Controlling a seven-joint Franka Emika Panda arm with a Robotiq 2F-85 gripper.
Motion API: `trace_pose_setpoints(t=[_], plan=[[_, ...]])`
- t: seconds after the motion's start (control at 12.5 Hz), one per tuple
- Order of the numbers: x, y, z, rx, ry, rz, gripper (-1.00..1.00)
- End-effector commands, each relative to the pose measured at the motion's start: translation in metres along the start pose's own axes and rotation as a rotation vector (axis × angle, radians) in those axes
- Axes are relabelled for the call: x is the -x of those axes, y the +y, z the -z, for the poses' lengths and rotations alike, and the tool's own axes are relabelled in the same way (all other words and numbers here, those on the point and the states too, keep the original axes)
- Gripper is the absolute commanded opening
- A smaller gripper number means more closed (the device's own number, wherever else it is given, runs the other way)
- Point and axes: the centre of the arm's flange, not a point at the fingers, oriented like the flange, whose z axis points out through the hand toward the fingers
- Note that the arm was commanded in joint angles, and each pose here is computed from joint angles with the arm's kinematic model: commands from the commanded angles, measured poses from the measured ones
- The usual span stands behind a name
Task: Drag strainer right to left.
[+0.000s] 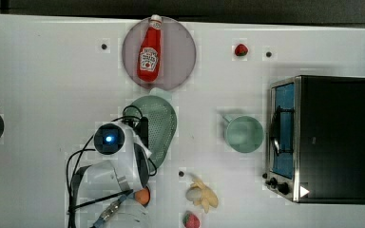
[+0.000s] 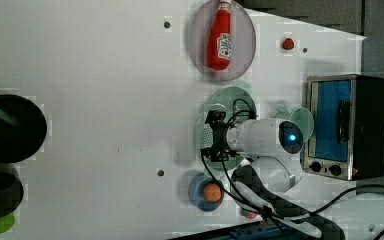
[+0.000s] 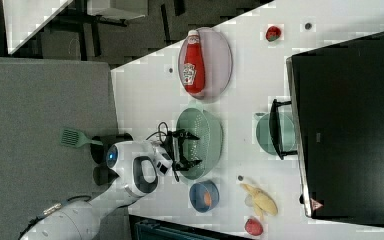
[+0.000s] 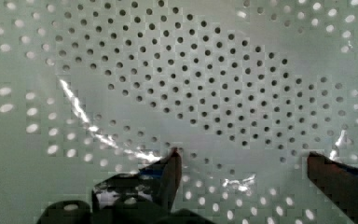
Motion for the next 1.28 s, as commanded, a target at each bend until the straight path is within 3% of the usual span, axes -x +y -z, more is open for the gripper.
trace_pose_setpoints(t=[0.08, 0.72, 1.28], plan=[[0.048, -0.007, 0.008, -0.01, -0.017, 0.02, 1.0], [0.13, -0.015, 0.013, 0.001, -0.074, -0.012, 1.0], [0.184, -0.013, 0.012, -0.01, -0.093, -0.011, 1.0]])
